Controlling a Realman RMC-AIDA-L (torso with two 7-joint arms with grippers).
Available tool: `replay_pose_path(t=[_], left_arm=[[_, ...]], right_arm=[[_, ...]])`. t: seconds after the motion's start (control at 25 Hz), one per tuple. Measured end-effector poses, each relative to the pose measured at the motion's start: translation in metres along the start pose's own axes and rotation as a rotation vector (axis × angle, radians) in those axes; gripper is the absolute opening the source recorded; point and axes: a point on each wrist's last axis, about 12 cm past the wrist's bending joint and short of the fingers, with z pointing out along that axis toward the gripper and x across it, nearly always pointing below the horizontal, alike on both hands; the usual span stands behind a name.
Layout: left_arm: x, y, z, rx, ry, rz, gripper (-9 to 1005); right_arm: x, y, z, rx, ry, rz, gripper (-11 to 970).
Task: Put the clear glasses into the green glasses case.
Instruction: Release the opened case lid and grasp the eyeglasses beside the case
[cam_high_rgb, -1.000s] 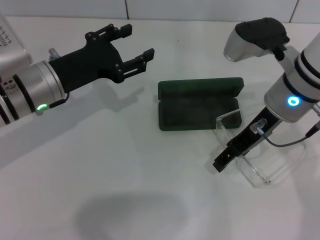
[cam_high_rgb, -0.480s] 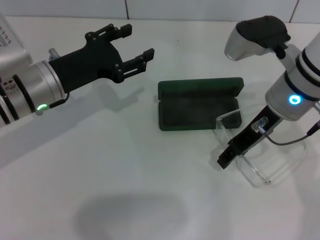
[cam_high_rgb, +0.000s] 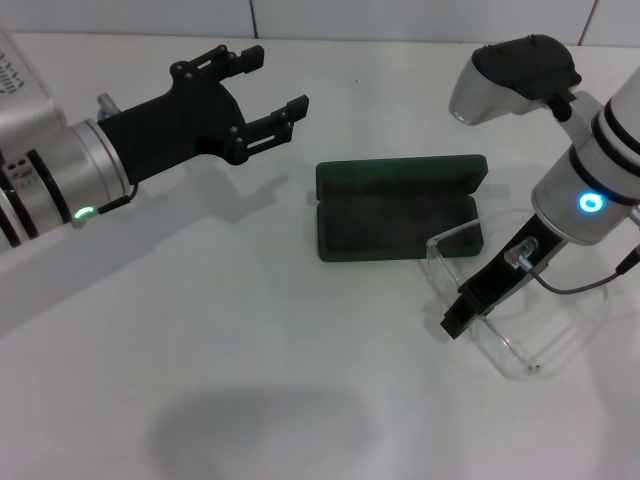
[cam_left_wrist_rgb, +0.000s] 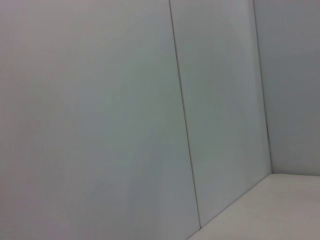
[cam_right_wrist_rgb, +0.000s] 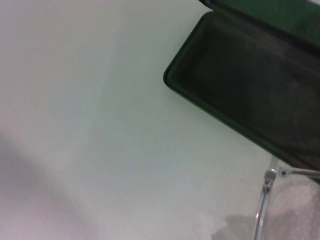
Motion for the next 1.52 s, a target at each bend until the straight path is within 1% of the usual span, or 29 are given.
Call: replay_pose_path(t=[0.36, 0.92, 1.52], left_arm=[[0.0009, 0.0000, -0.0017, -0.006, -0.001, -0.001, 756], [0.0003, 0.0035, -0.0061, -0.025, -0.009, 0.002, 757], [0.0005, 0.0045, -0.0089, -0.037, -0.012, 0.022, 756]], right_arm=[[0.0014, 0.0003, 0.0002, 0.000, 0.012, -0.003, 422], [-0.0017, 0.0022, -0.0019, 0.018, 0.004, -0.028, 423], [-0.0038, 0.0077, 0.0003, 0.039, -0.008, -0.082, 349]])
